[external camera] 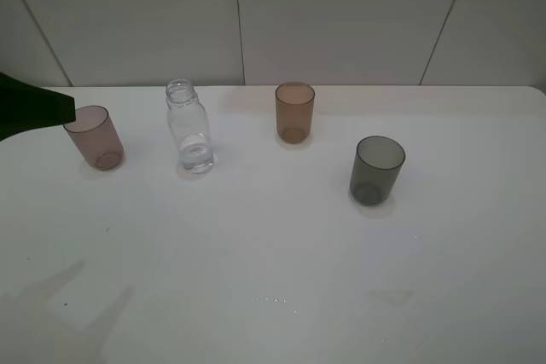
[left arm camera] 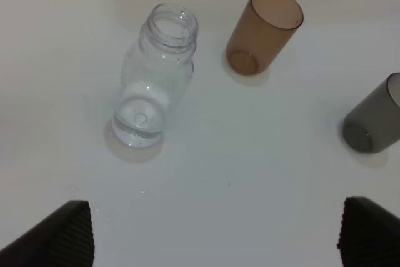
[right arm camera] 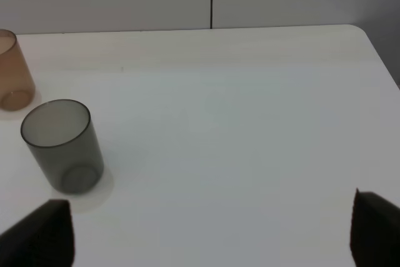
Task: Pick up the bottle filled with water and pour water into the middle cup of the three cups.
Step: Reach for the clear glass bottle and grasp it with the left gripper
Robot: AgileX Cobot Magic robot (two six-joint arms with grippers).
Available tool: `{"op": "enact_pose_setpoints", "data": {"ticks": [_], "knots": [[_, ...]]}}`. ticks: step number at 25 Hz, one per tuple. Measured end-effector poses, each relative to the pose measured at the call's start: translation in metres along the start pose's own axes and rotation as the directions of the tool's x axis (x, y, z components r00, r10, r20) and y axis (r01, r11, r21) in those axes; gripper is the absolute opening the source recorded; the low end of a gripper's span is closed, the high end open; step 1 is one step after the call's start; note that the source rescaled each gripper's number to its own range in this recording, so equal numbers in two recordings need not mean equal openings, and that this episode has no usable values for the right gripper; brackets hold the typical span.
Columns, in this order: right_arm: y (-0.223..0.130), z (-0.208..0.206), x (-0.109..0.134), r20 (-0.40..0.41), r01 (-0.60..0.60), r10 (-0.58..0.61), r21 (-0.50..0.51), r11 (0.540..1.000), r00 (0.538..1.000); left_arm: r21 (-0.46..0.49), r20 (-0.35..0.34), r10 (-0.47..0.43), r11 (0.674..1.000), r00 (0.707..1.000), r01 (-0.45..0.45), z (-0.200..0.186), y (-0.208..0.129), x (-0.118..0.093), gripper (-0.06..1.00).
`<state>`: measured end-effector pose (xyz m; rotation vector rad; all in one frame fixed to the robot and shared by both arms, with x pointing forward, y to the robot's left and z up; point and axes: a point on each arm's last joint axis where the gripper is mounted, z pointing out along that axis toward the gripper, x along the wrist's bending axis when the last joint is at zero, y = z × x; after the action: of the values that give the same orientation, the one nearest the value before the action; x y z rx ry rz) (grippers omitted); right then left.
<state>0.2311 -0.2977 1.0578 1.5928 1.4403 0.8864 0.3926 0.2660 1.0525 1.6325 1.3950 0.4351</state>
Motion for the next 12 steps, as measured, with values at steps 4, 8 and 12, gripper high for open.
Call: {"op": "enact_pose_setpoints", "data": {"ticks": [4,8,12], "knots": [[0.000,0.000,0.000,0.000,0.000,0.000,0.000,1.000,1.000,0.019,0.023,0.020,1.000,1.000,-0.021,0.012,0.001,0.003,1.00],[0.000,0.000,0.000,0.000,0.000,0.000,0.000,1.000,1.000,0.025,0.039,0.060,0.998,0.997,-0.061,0.019,0.001,0.005,1.00],[0.000,0.000,0.000,0.000,0.000,0.000,0.000,1.000,1.000,0.014,0.027,0.093,0.996,0.995,-0.093,0.021,0.003,0.007,1.00]]}}
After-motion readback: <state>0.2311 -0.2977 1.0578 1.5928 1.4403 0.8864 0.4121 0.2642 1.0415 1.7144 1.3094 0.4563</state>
